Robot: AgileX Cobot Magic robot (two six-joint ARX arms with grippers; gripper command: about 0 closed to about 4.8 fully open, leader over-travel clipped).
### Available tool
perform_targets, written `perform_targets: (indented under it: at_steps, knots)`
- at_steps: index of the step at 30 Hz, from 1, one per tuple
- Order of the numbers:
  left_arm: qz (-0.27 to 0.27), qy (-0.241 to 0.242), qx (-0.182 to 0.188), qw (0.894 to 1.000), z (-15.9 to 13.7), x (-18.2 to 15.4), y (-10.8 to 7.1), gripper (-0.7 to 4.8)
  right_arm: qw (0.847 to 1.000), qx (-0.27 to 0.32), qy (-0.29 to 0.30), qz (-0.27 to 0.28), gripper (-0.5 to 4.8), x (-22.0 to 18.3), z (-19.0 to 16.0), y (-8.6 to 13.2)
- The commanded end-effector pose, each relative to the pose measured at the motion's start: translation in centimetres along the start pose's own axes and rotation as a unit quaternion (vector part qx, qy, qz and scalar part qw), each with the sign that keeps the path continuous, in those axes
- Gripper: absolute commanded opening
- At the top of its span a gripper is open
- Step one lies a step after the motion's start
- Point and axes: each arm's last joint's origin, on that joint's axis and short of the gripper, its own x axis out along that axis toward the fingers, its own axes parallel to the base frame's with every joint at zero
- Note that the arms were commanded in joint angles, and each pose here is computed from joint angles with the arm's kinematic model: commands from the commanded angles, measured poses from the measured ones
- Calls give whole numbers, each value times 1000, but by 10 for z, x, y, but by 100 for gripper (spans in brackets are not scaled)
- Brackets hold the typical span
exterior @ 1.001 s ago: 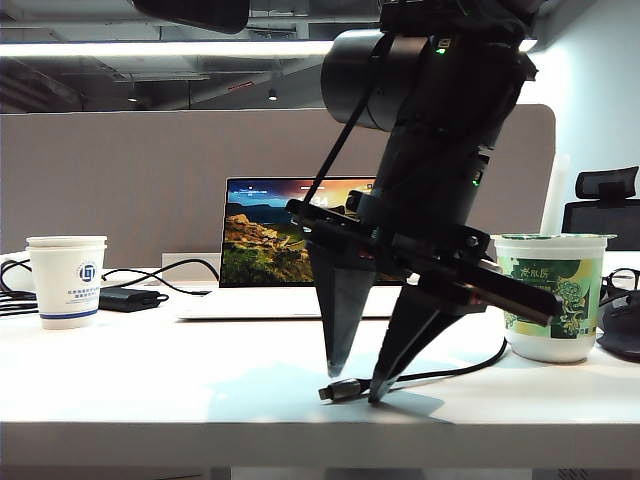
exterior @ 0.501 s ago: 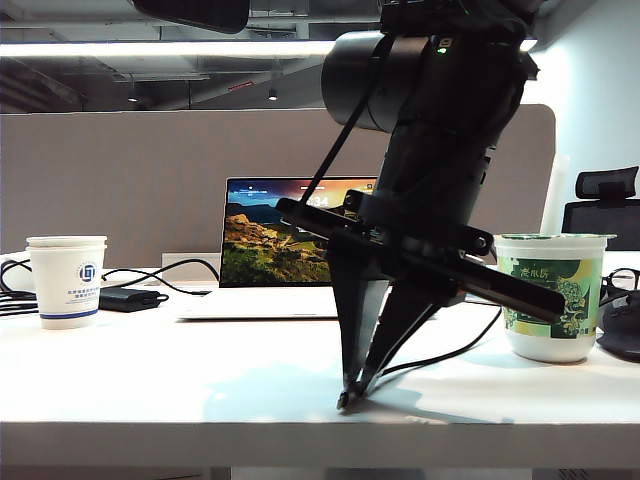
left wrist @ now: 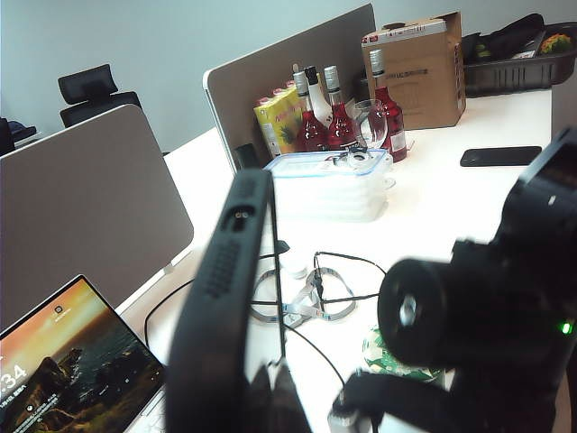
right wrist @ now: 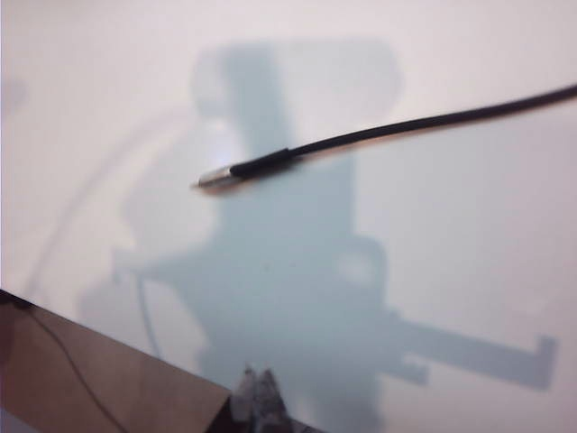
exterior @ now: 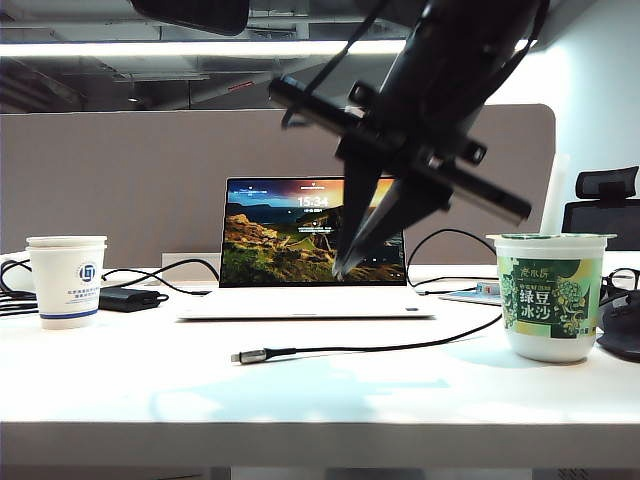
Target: Pick up the black phone, pick up the charger plug, insert the charger plug into the phone's charging port, and finally place the connected phone back on the desk.
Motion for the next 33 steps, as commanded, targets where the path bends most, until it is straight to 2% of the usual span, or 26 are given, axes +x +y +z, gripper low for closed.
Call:
perform_targets:
  at_steps: [1, 2, 4, 5, 7, 8, 9, 12, 15, 17, 20, 25, 29, 31, 33]
  knots:
    - [6, -18, 15, 1000, 7, -2, 0, -6, 999, -4, -51, -3, -5, -11, 7, 0]
    - [6, -18, 14, 1000, 7, -2, 1, -6, 999, -1, -49, 7, 4, -11, 9, 0]
    - [5, -18, 12, 1000, 7, -2, 0, -6, 998, 38, -50, 28, 77, -11, 12, 2]
    - [5, -19, 5, 1000, 7, -2, 0, -6, 996, 58, -58, 40, 140, -11, 13, 4]
    - [5, -19, 5, 1000, 7, -2, 0, -6, 992, 76, -73, 69, 204, -10, 17, 9]
    - [5, -19, 6, 1000, 7, -2, 0, -6, 990, 91, -73, 82, 212, -10, 19, 11]
    - [5, -19, 6, 1000, 7, -2, 0, -6, 984, 133, -73, 91, 212, -6, 20, 12]
    - [5, -19, 5, 1000, 7, -2, 0, -6, 973, 205, -58, 87, 212, 2, 20, 10]
    - [5, -20, 7, 1000, 8, -2, 0, -6, 963, 257, -18, 84, 211, 19, 19, 7]
    - [5, -20, 7, 1000, 8, -2, 0, -6, 956, 279, -12, 84, 211, 30, 20, 6]
    - [5, -20, 7, 1000, 8, -2, 0, -6, 939, 332, -5, 92, 207, 42, 22, 6]
    - [6, -23, 10, 1000, 8, -2, 0, -6, 929, 358, 13, 94, 198, 51, 26, 6]
    - [9, -33, 18, 999, 12, -4, 0, -6, 929, 352, -4, 113, 198, 45, 49, 21]
    - [10, -35, 20, 999, 13, -5, -1, -6, 931, 352, -2, 100, 196, 45, 58, 22]
    - [9, -35, 20, 999, 13, -5, -1, -6, 929, 359, 2, 86, 166, 50, 61, 21]
